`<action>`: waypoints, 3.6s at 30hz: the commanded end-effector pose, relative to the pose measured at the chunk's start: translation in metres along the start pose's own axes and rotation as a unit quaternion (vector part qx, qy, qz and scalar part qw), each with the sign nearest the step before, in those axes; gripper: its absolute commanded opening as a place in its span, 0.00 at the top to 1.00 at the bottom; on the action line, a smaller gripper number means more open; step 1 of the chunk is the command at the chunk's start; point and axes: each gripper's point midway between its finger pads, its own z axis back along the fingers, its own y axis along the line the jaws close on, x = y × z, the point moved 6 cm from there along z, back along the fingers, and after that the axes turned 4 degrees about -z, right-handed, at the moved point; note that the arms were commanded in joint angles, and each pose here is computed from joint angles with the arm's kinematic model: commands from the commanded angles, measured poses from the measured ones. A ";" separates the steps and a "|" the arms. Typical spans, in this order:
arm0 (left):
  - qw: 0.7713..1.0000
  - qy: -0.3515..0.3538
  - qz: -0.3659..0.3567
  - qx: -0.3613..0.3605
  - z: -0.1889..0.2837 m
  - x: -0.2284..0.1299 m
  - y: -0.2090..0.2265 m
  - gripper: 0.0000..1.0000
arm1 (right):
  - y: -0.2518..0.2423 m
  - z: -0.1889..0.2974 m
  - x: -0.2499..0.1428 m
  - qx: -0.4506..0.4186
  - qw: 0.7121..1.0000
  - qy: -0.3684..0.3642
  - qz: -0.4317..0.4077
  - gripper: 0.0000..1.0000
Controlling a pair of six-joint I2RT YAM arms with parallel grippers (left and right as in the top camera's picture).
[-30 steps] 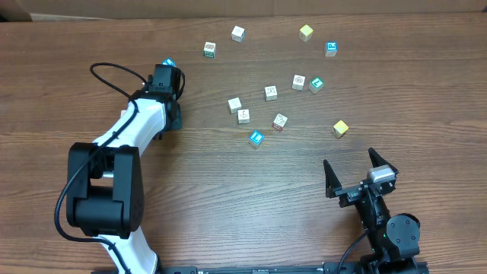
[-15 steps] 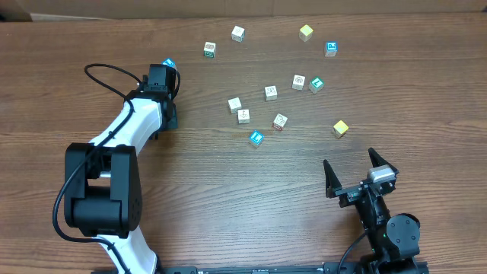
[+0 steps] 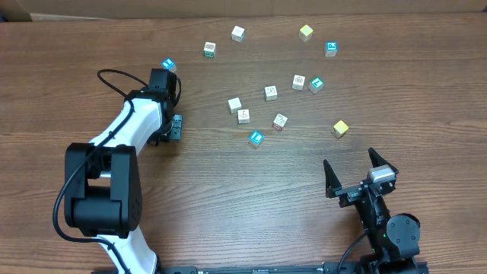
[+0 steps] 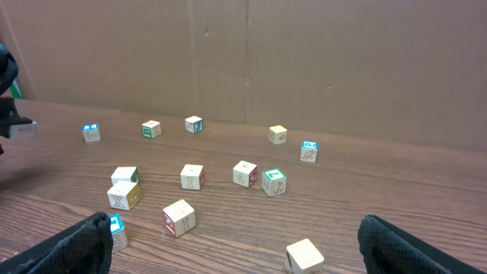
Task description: Form a horizontal line
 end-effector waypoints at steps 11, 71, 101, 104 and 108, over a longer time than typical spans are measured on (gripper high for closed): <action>0.994 -0.001 0.075 0.073 -0.004 0.002 0.018 0.93 | -0.001 0.000 -0.001 -0.001 1.000 -0.004 -0.003 0.00; 0.981 -0.032 0.178 0.069 -0.011 0.012 0.047 0.94 | -0.001 0.000 -0.001 -0.001 1.000 -0.004 -0.003 0.00; 0.985 -0.022 0.155 0.070 -0.011 0.008 0.047 0.93 | -0.001 0.000 -0.001 -0.001 1.000 -0.004 -0.003 0.00; 0.985 -0.024 0.159 0.069 -0.011 0.009 0.047 0.93 | -0.001 0.000 -0.001 -0.001 1.000 -0.004 -0.003 0.00; 0.984 -0.026 0.163 0.069 -0.011 0.010 0.047 0.93 | -0.001 0.000 -0.001 -0.001 1.000 -0.004 -0.003 0.00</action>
